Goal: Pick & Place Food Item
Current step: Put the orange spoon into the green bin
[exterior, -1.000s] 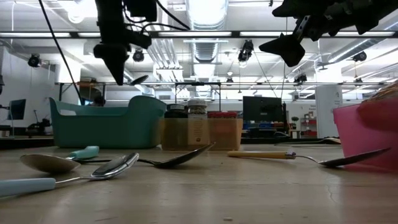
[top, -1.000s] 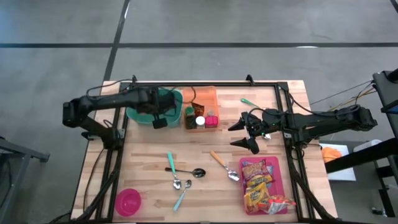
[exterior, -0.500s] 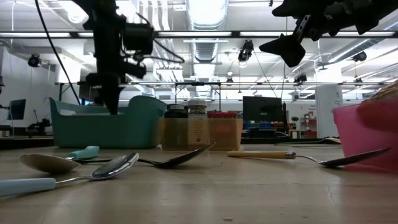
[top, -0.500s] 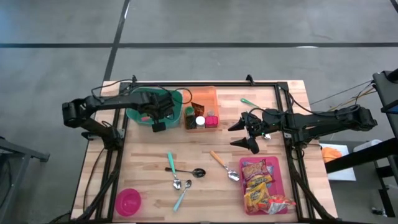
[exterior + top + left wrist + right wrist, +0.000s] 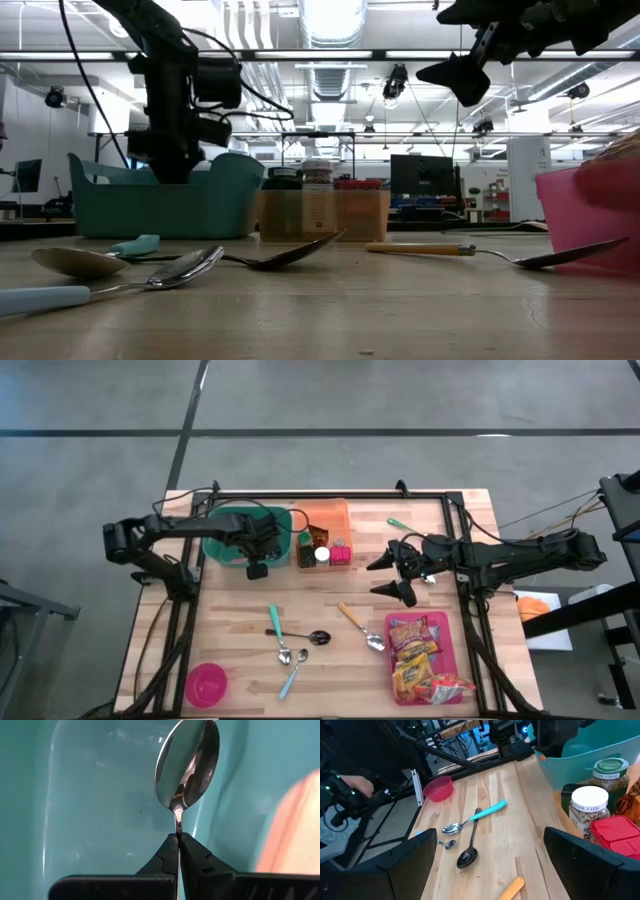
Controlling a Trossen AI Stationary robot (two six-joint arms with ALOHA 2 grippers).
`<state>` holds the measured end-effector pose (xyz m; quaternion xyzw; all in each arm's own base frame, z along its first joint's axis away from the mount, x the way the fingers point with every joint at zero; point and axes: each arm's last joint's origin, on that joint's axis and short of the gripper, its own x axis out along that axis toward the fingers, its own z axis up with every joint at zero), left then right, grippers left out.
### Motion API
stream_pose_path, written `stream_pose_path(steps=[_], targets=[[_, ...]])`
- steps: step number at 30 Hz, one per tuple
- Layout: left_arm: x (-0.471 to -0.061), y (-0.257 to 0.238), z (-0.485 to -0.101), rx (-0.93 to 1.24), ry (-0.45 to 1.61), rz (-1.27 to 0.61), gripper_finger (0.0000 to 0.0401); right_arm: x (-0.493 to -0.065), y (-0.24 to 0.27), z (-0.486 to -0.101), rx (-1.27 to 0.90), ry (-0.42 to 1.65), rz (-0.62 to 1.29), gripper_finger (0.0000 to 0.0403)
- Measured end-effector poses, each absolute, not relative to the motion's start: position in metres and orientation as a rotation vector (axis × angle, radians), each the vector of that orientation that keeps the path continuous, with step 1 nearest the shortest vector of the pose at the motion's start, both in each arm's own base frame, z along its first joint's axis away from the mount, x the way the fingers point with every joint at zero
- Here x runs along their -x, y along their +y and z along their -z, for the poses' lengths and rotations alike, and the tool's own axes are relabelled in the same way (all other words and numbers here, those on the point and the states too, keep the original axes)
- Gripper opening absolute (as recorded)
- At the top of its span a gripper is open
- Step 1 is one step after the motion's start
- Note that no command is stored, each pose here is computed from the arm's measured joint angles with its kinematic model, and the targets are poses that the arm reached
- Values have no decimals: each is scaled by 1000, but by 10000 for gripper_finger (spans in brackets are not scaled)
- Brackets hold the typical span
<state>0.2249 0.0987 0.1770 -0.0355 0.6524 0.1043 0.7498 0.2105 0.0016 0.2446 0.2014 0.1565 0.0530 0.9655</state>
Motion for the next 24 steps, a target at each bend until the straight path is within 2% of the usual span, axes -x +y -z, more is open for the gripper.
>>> stream_pose_path(steps=[13,24], targets=[[-233,108,-145,125,1543,-217,0,-211,2,-245,-407,311,-108,364],[-233,108,-145,128,1551,-219,0,-211,2,-245,-388,310,-110,364]])
